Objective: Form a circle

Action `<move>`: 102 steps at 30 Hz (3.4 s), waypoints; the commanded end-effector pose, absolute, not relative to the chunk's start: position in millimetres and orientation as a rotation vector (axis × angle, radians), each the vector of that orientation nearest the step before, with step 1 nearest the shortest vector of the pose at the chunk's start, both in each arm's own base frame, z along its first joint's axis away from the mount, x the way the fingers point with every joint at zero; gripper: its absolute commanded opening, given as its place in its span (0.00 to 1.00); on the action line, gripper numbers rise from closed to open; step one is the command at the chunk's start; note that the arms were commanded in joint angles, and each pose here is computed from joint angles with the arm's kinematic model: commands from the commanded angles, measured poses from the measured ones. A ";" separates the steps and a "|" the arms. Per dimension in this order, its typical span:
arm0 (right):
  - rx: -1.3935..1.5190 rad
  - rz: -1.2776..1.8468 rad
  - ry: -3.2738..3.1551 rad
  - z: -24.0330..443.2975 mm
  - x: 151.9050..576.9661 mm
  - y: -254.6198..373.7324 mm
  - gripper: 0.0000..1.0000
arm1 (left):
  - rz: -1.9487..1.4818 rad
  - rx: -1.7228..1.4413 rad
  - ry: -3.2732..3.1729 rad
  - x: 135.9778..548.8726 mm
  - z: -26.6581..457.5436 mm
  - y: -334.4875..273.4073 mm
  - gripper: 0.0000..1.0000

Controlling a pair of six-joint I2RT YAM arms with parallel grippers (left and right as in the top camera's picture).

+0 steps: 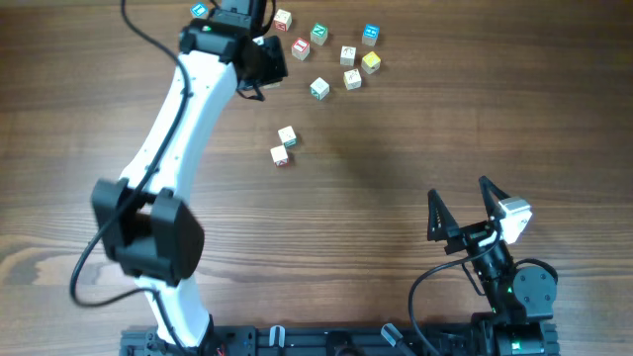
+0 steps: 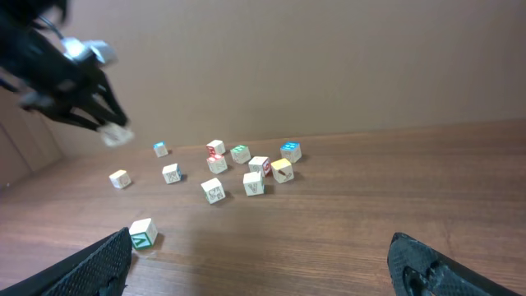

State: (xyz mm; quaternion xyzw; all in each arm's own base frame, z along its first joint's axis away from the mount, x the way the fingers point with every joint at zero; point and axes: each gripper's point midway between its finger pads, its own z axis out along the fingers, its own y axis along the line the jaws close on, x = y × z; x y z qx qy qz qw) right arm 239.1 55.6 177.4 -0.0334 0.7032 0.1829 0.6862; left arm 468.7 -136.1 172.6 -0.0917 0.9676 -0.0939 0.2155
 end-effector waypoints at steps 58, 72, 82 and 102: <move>-0.078 0.402 1.563 179.9 238.8 55.5 1.00 | -0.264 0.315 2.913 314.5 143.9 -279.6 0.27; -0.078 0.402 1.563 179.9 238.8 55.5 1.00 | -0.281 0.366 2.909 298.9 110.8 -298.2 0.27; -0.078 0.402 1.563 179.9 238.8 55.5 1.00 | -0.316 0.362 2.871 306.1 113.0 -305.3 0.27; -0.078 0.402 1.563 179.9 238.8 55.5 1.00 | -0.294 0.374 2.895 299.4 111.0 -302.6 0.26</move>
